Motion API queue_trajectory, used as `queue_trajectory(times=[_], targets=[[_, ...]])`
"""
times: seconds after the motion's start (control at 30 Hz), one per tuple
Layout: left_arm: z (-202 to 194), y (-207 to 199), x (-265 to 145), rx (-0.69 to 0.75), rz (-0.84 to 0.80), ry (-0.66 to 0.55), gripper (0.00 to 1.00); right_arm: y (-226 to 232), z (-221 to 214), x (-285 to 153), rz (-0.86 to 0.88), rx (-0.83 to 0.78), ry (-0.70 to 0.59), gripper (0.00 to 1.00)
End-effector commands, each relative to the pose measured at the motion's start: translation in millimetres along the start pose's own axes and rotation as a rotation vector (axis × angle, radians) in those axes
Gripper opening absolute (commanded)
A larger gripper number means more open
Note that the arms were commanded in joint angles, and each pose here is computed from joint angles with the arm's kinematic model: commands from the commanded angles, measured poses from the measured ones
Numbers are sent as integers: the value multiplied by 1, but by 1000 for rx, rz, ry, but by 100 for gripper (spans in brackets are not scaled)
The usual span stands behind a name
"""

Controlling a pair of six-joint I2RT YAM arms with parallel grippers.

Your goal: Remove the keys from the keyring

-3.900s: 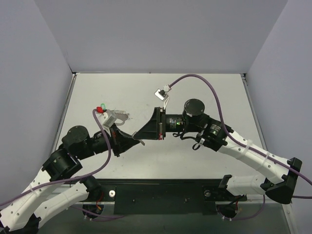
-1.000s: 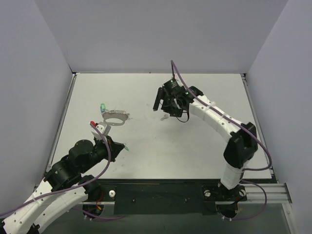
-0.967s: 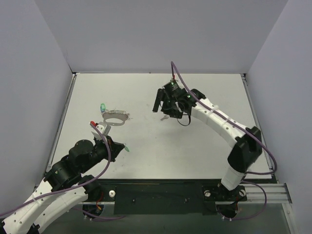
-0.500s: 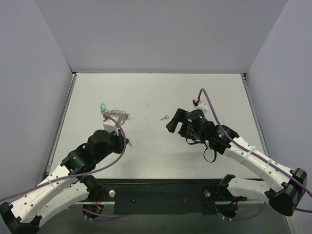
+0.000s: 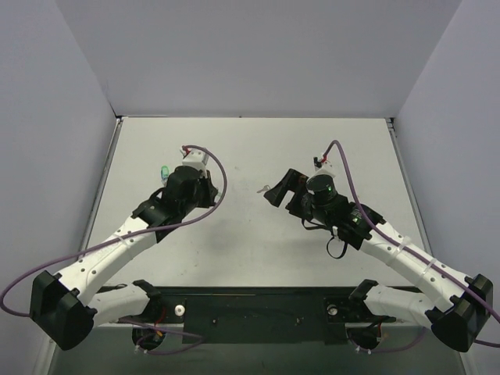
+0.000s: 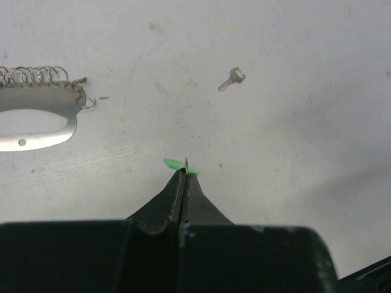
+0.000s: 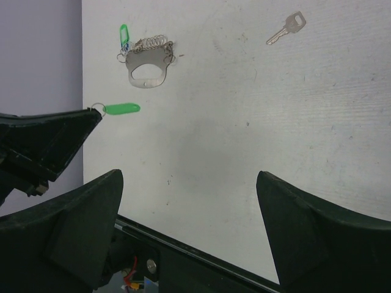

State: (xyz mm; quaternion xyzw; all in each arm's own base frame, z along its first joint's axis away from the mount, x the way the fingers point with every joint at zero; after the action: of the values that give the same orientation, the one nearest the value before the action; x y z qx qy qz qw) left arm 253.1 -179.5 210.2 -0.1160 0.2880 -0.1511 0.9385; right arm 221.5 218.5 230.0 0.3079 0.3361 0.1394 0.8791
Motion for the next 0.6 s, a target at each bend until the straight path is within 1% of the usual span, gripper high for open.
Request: queue_trajectory(times=[0.0, 0.03, 0.07, 0.1, 0.13, 0.17, 0.2, 0.23, 0.33, 0.43, 0.57], targets=[[53, -15, 8, -15, -45, -132, 0, 9, 3, 0, 56, 8, -15, 86], [51, -13, 15, -16, -32, -118, 3, 9, 3, 0, 55, 8, -14, 86], [58, -12, 18, -24, -24, -127, 19, 10, 3, 1, 53, 9, -12, 87], [55, -10, 26, -26, -9, -101, 29, 9, 3, 2, 50, 9, -13, 88], [62, -8, 28, -37, 5, -103, 50, 9, 2, 2, 51, 9, -9, 88], [58, -5, 34, -37, 27, -66, 58, 10, 3, 2, 54, 10, -13, 89], [67, -6, 35, -42, 29, -73, 76, 10, 3, 2, 54, 13, -13, 89], [64, -4, 39, -38, 45, -50, 77, 10, 3, 2, 56, 13, -15, 90], [75, -6, 37, -31, 43, -68, 80, 11, 3, 4, 64, 20, -17, 91], [84, -10, 25, -35, 20, -94, 81, 13, 2, 5, 69, 24, -13, 91], [86, -11, 5, -37, -15, -115, 82, 16, 1, 7, 80, 25, -1, 91]])
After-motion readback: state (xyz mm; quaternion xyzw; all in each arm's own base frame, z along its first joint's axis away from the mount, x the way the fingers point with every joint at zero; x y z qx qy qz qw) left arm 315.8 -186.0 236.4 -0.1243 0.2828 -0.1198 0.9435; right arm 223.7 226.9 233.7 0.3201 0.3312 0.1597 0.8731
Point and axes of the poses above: each gripper's point midway between its finger pads, its own x axis out along the fingers, its own y axis along the line the jaws close on, z = x × y, the point moved 4 cm from there along -x, back along the fingers, and after that the axes turned 1 degree about -x, right-handed, at the moved point
